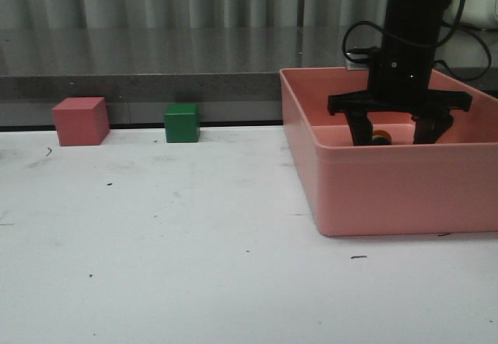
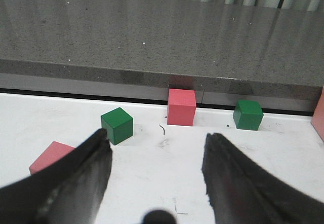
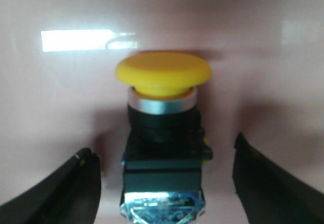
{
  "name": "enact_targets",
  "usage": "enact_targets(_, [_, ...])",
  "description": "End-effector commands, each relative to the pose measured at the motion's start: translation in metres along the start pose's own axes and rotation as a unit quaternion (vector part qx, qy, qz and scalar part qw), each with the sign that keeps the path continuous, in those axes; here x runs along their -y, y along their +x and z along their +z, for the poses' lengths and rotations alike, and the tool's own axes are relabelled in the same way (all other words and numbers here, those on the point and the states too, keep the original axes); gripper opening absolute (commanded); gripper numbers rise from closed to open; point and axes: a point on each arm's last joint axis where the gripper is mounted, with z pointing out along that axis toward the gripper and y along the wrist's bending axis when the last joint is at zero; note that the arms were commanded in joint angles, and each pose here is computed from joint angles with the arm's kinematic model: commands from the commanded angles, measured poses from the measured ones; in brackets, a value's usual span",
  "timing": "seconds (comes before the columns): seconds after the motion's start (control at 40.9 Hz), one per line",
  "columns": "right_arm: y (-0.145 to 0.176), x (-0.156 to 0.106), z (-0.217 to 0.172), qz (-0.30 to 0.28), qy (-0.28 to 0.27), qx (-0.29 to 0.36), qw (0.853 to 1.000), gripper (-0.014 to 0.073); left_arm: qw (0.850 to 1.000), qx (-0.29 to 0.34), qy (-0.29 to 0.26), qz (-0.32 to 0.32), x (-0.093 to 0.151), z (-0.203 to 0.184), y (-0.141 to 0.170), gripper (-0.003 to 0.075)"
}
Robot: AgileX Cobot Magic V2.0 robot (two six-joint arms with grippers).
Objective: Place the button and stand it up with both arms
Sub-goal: 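Lower the open right gripper into the pink bin around the button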
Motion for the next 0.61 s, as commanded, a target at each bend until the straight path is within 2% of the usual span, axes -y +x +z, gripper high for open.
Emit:
enact_targets(0.0, [-0.008, 0.004, -0.037, 0.006, -0.009, 0.052, 0.999, 0.0538, 0.999, 0.044, 0.011, -0.004, 0.002, 0.0, -0.015, 0.0385])
enact_targets(0.22, [-0.008, 0.004, -0.036, 0.006, -0.009, 0.052, 0.999, 0.0306, 0.999, 0.044, 0.011, -0.004, 0.002, 0.0, -0.015, 0.0385])
enact_targets(0.391, [-0.007, 0.004, -0.04, 0.006, -0.008, 0.049, 0.999, 0.0283, 0.999, 0.044, 0.011, -0.004, 0.002, 0.0, -0.015, 0.0385])
enact_targets(0.587, [-0.003, 0.005, -0.067, 0.008, -0.016, 0.062, 0.998, 0.0283, 0.999, 0.044, 0.011, -0.004, 0.002, 0.0, -0.015, 0.0385])
